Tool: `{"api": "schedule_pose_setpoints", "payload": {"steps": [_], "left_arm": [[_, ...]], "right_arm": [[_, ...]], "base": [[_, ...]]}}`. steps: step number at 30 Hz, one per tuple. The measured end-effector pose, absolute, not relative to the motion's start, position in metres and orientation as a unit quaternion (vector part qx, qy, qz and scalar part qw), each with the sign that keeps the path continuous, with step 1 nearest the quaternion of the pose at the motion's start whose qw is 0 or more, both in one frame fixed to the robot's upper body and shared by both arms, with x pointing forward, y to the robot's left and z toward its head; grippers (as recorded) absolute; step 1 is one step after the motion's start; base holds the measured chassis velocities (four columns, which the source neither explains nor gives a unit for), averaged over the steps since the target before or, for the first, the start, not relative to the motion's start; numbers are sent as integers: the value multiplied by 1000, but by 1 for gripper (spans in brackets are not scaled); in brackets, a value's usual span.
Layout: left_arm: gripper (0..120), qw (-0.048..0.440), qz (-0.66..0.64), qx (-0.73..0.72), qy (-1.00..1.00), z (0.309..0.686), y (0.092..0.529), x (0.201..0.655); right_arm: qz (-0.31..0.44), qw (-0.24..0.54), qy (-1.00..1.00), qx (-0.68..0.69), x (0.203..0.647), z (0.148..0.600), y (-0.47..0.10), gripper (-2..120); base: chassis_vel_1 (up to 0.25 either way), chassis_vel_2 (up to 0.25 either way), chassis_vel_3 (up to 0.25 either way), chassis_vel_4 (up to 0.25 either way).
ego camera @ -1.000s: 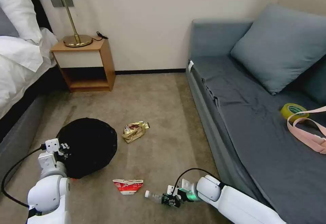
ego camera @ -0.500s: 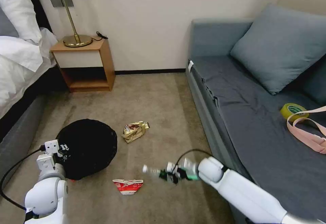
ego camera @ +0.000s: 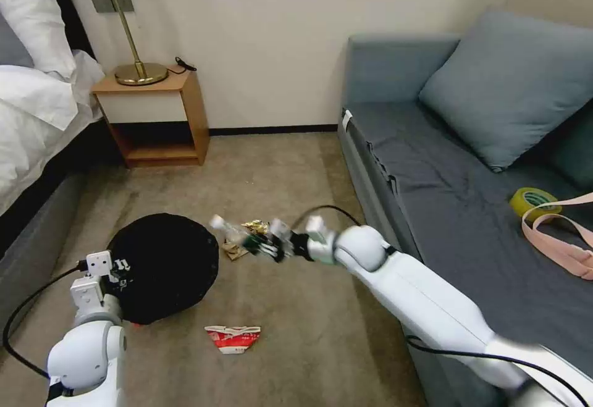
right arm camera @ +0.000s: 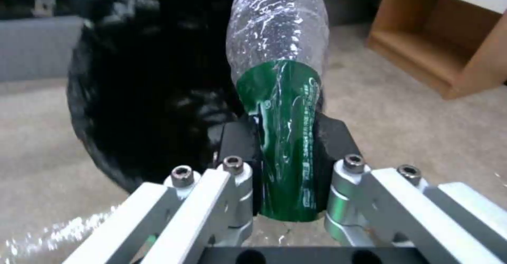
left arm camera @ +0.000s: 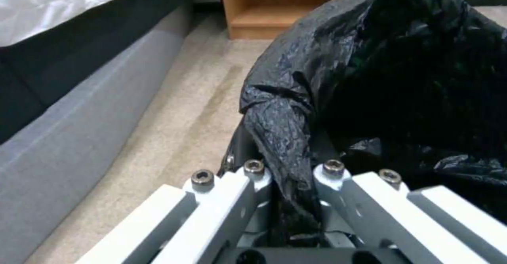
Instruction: Pick up the trash bin, then pick up the garbage on the floor and place it into the trash bin.
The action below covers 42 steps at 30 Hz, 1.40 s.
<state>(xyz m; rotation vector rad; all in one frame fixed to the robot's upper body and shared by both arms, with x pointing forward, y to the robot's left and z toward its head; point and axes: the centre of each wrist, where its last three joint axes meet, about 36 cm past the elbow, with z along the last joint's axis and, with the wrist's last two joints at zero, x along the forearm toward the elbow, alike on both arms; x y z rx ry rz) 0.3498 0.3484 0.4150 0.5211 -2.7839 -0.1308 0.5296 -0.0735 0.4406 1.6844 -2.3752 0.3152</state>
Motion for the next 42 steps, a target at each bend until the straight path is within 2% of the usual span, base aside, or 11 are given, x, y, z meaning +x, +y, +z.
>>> {"api": "schedule_pose_setpoints", "payload": {"steps": [9, 23, 26, 27, 28, 30, 34, 36, 38, 40, 42], "left_arm": [[3, 154, -38, 178, -971, 405, 344, 352], [3, 155, -27, 175, -972, 400, 344, 350], [3, 155, -26, 175, -972, 400, 344, 349], [3, 155, -25, 175, -972, 400, 344, 349], [3, 155, -25, 175, -972, 400, 344, 349], [3, 155, -24, 175, -972, 400, 344, 348], [3, 155, -22, 174, -972, 401, 345, 348], [3, 154, -22, 174, -972, 401, 345, 348], [3, 155, -21, 173, -972, 400, 345, 348], [3, 155, -20, 173, -972, 400, 345, 348], [3, 156, -20, 174, -972, 400, 346, 346]], "right_arm": [[66, 91, -804, 583, 518, 417, -14, 16], [54, 91, -809, 578, 498, 395, 40, 16], [55, 92, -814, 571, 500, 394, 42, 21], [57, 93, -818, 565, 501, 392, 42, 29], [58, 93, -819, 563, 502, 391, 42, 32], [58, 93, -819, 563, 502, 391, 41, 34], [63, 97, -820, 561, 502, 386, 34, 56], [63, 97, -820, 560, 501, 385, 34, 57], [62, 100, -820, 560, 499, 382, 31, 69], [62, 100, -820, 560, 498, 381, 30, 70], [62, 104, -820, 559, 492, 375, 28, 82]], "base": [[0, 0, 0, 0], [0, 0, 0, 0], [0, 0, 0, 0], [0, 0, 0, 0], [0, 0, 0, 0], [0, 0, 0, 0], [0, 0, 0, 0], [0, 0, 0, 0], [0, 0, 0, 0], [0, 0, 0, 0], [0, 0, 0, 0]]}}
